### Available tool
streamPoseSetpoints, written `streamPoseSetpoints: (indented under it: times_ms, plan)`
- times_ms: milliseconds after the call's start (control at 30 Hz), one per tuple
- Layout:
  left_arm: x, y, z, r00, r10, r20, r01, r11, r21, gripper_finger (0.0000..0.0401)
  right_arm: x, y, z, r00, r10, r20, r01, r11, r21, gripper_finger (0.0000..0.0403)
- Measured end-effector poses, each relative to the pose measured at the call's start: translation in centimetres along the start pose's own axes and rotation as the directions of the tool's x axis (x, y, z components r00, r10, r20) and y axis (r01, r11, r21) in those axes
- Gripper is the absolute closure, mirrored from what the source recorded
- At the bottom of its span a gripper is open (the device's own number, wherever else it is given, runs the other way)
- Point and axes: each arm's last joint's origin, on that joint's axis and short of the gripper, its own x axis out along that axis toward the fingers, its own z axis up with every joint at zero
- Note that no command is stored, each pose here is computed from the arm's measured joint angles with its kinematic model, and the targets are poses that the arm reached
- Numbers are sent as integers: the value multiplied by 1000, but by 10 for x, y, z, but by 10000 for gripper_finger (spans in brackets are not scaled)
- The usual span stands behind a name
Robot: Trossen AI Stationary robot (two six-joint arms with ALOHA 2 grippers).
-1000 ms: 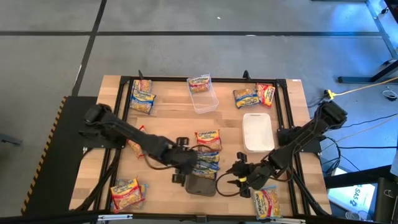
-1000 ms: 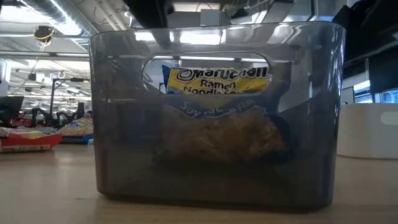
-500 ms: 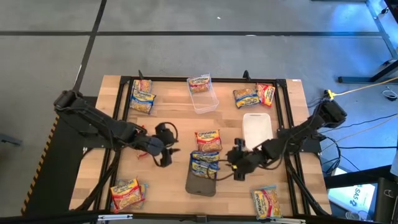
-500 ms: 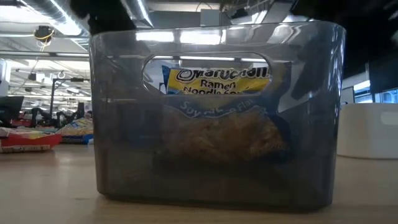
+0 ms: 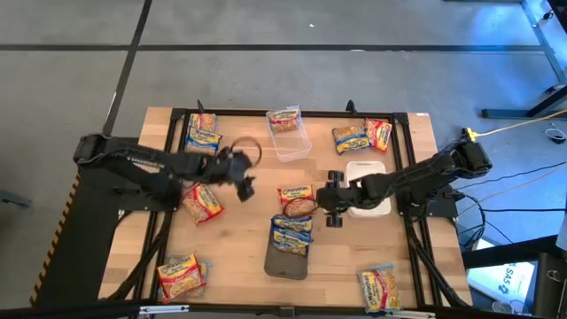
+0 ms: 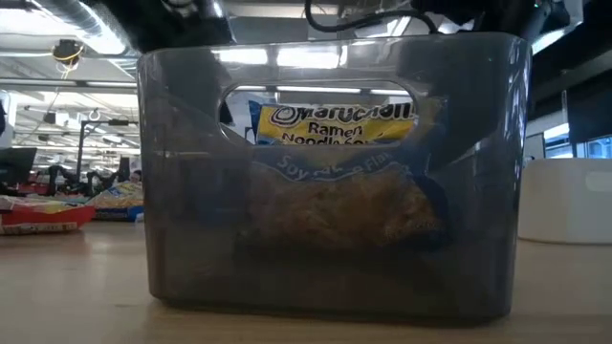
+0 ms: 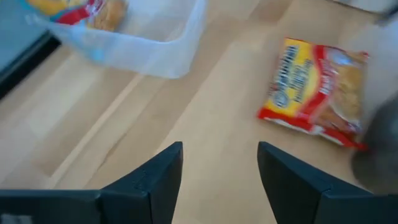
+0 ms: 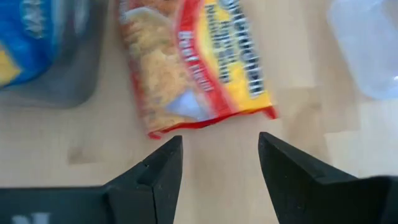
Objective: Sort Maruchan noodles
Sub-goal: Put the top left blue noodle pack into the black bin
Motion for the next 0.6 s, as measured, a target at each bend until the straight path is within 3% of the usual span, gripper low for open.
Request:
streamPoseSetpoints:
  times_ms: [133, 267, 400, 500, 600]
  plan:
    - [14, 46, 18, 994, -41, -99, 34, 997, -71, 182, 3, 10, -11, 994, 104, -35, -103, 994, 20, 217]
    - [13, 97, 39, 985, -73, -157, 52, 990, -132, 182, 8, 21, -31, 991, 113, -73, -109, 992, 63, 217]
    - [-7, 144, 68, 977, -6, -211, -19, 993, -114, 183, 13, 29, -48, 993, 101, -66, -91, 985, 146, 217]
    - [-11, 174, 76, 930, 30, -366, -63, 995, -80, 183, 17, 32, -58, 996, 83, -38, -73, 975, 210, 217]
    - [-1, 196, 79, 846, 25, -533, -61, 997, -50, 183, 19, 34, -63, 997, 70, -7, -66, 964, 259, 217]
